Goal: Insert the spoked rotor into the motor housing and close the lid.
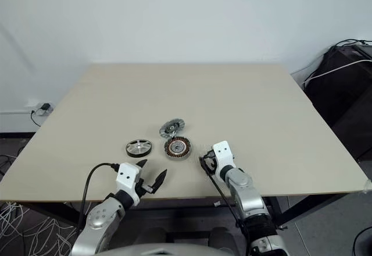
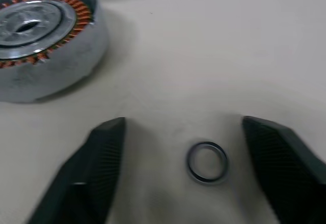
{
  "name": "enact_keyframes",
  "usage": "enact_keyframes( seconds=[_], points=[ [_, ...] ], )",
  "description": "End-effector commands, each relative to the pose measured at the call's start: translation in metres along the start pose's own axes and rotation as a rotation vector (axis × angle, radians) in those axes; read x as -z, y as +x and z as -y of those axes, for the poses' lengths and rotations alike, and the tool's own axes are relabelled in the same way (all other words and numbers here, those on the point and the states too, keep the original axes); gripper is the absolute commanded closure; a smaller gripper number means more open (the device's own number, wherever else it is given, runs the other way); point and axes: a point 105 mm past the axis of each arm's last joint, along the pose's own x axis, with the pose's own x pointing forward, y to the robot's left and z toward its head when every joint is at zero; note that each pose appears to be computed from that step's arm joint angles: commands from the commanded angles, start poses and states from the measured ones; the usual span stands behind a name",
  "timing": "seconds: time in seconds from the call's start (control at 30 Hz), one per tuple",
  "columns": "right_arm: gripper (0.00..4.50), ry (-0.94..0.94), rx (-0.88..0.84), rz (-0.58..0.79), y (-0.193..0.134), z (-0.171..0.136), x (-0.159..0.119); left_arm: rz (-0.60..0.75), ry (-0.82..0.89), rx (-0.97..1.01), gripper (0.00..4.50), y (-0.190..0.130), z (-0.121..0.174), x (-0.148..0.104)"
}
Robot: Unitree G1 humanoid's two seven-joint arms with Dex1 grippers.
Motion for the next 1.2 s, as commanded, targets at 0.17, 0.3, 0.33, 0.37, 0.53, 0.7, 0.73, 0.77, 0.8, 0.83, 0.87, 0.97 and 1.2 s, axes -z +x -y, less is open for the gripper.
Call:
enact_keyframes(
  seconds=[0.17,0.3,0.33,0.37,0.53,0.7,0.73,0.77,0.8,0.83,0.87,0.97,1.2],
  points=[
    [3.22,0.011,0.011,-0.015,-0.008,0.006,0.007,0.049,0.016,0.014,0.0,0.003,0.002,-0.014],
    [3.81,-0.008,0.008,0.002,-0.011,0.004,0.002,0.047,0.019,0.014,0.0,0.004,0.002,-0.014],
    [3.81,-0.02,0.001,0.012,-0.011,0.002,-0.002,0.047,0.02,0.014,0.0,0.004,0.002,-0.014],
    [3.81,-0.028,-0.007,0.025,-0.011,0.0,-0.006,0.046,0.02,0.014,0.0,0.003,0.002,-0.014],
    [3.81,-0.081,-0.109,0.144,-0.012,-0.027,-0.046,0.043,0.02,0.016,0.0,0.003,0.002,-0.013],
    [3.81,-0.161,-0.211,0.222,-0.008,-0.057,-0.079,0.043,0.019,0.018,0.0,0.004,0.002,-0.014],
    [3.81,-0.182,-0.238,0.226,-0.007,-0.064,-0.083,0.043,0.018,0.018,0.0,0.004,0.002,-0.013],
    [3.81,-0.199,-0.26,0.226,-0.006,-0.069,-0.085,0.043,0.018,0.018,0.0,0.004,0.002,-0.013],
    [3.81,-0.212,-0.279,0.222,-0.004,-0.074,-0.087,0.042,0.017,0.017,0.0,0.004,0.002,-0.013],
    [3.81,-0.224,-0.295,0.217,-0.001,-0.078,-0.087,0.041,0.016,0.016,0.0,0.003,0.002,-0.012],
    [3.81,-0.234,-0.307,0.209,0.001,-0.082,-0.086,0.04,0.016,0.016,0.0,0.003,0.002,-0.012],
    [3.81,-0.278,-0.337,0.173,0.012,-0.09,-0.081,0.04,0.014,0.013,0.0,0.003,0.001,-0.012],
    [3.81,-0.306,-0.357,0.138,0.03,-0.095,-0.076,0.041,0.01,0.004,0.0,0.002,0.001,-0.012]
  ],
)
